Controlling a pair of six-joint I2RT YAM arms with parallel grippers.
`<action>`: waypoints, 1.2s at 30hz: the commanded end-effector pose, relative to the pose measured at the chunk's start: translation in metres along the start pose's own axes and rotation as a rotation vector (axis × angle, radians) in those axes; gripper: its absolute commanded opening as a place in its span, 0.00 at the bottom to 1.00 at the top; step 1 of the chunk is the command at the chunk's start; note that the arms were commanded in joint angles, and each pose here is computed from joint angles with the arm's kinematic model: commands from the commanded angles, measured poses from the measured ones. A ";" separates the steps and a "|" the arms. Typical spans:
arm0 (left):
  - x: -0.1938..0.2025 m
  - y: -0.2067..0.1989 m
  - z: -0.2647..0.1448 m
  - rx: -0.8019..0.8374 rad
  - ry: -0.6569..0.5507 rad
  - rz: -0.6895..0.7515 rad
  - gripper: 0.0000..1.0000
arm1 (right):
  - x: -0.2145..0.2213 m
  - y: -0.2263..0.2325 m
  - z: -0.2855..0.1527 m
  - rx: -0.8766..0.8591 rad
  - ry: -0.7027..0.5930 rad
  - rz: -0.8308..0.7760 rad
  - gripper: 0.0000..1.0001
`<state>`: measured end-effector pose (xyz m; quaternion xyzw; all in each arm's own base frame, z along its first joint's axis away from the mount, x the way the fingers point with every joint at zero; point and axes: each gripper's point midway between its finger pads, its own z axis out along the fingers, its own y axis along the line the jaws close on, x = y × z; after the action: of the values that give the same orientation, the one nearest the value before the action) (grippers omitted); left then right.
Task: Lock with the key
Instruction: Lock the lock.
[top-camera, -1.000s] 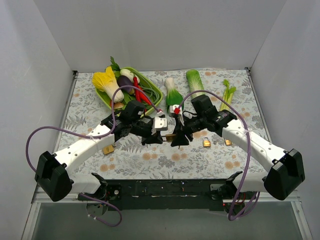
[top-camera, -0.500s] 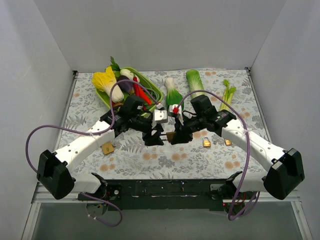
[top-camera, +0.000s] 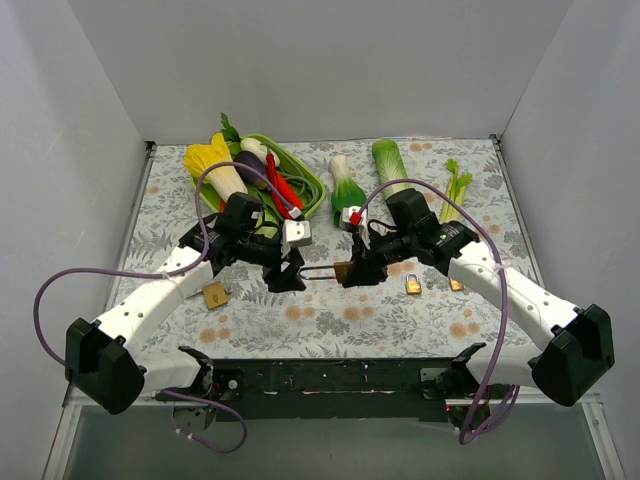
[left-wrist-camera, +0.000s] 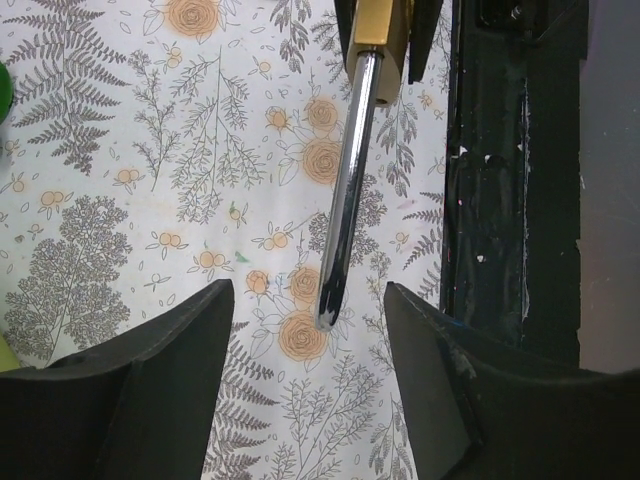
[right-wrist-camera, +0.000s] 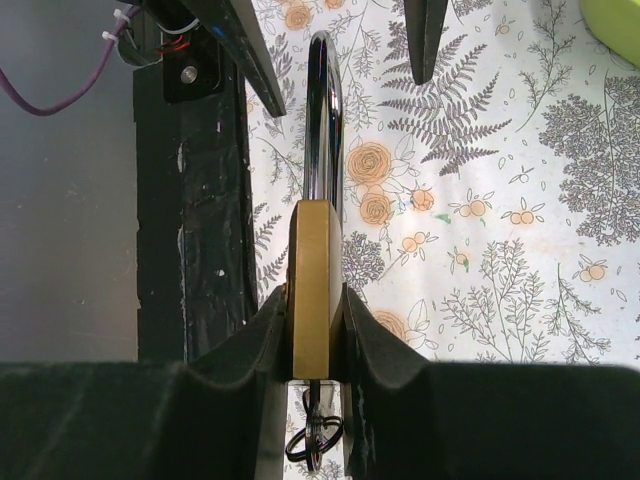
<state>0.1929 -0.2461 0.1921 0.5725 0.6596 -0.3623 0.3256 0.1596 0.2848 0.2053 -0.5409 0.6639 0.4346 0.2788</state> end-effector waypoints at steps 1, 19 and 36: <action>-0.014 0.000 0.000 0.011 -0.042 0.023 0.57 | -0.041 0.011 -0.008 -0.033 -0.113 -0.104 0.01; -0.027 -0.006 0.009 0.056 -0.071 0.029 0.00 | -0.059 0.007 -0.010 -0.003 -0.159 -0.146 0.01; -0.071 -0.011 0.018 0.047 -0.187 0.034 0.00 | -0.053 0.030 0.013 -0.124 -0.156 -0.113 0.01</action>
<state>0.1788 -0.2645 0.1889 0.5546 0.6693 -0.4016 0.2885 0.1609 0.2940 0.2154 -0.5373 0.6524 0.4465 0.2936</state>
